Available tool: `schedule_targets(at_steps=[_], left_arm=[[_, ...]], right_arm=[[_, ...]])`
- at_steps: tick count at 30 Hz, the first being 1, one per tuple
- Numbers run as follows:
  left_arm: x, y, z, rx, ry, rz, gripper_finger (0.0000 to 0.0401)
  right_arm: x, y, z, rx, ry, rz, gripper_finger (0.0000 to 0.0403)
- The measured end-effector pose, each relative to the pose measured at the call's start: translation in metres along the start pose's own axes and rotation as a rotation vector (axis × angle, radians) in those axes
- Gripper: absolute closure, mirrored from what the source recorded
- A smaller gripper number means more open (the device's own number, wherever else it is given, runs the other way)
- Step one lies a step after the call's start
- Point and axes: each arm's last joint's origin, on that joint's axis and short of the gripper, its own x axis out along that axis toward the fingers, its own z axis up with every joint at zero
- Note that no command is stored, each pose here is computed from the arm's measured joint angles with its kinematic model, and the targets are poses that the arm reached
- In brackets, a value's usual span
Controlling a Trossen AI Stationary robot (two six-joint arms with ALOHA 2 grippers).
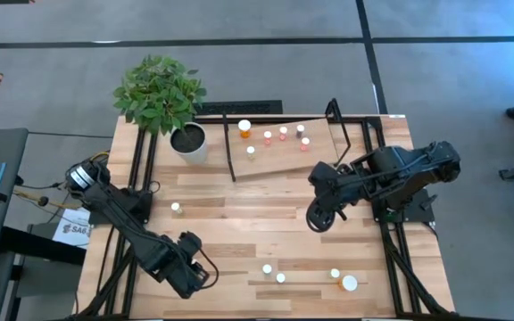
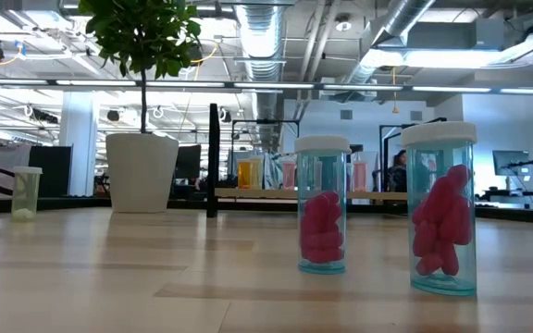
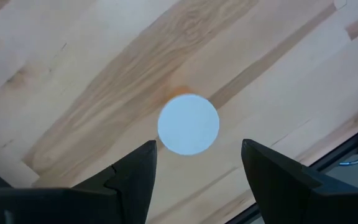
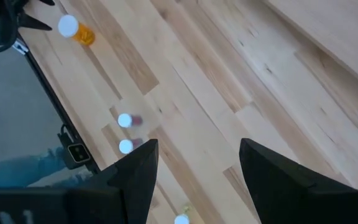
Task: Pick and place medicine bottles onto shelf by color
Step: Move the orange pill bottle to the center of the table
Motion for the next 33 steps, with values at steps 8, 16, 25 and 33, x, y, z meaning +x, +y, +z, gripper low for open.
schedule_targets(at_steps=[8,16,25,33], left_arm=[[0.000,-0.002,0.001,-0.043,-0.027,-0.022,0.0179],[0.000,-0.002,0.003,-0.066,-0.072,-0.030,0.0179],[0.000,-0.001,0.003,-0.058,-0.070,-0.014,0.0165],[0.014,0.008,0.001,-0.053,-0.032,0.041,0.0119]], right_arm=[[-0.001,0.008,0.006,0.019,-0.057,0.086,0.0153],[-0.003,0.018,0.013,0.043,-0.127,0.193,0.0153],[-0.006,0.026,0.019,0.063,-0.186,0.282,0.0153],[-0.007,0.029,0.021,0.069,-0.204,0.310,0.0153]])
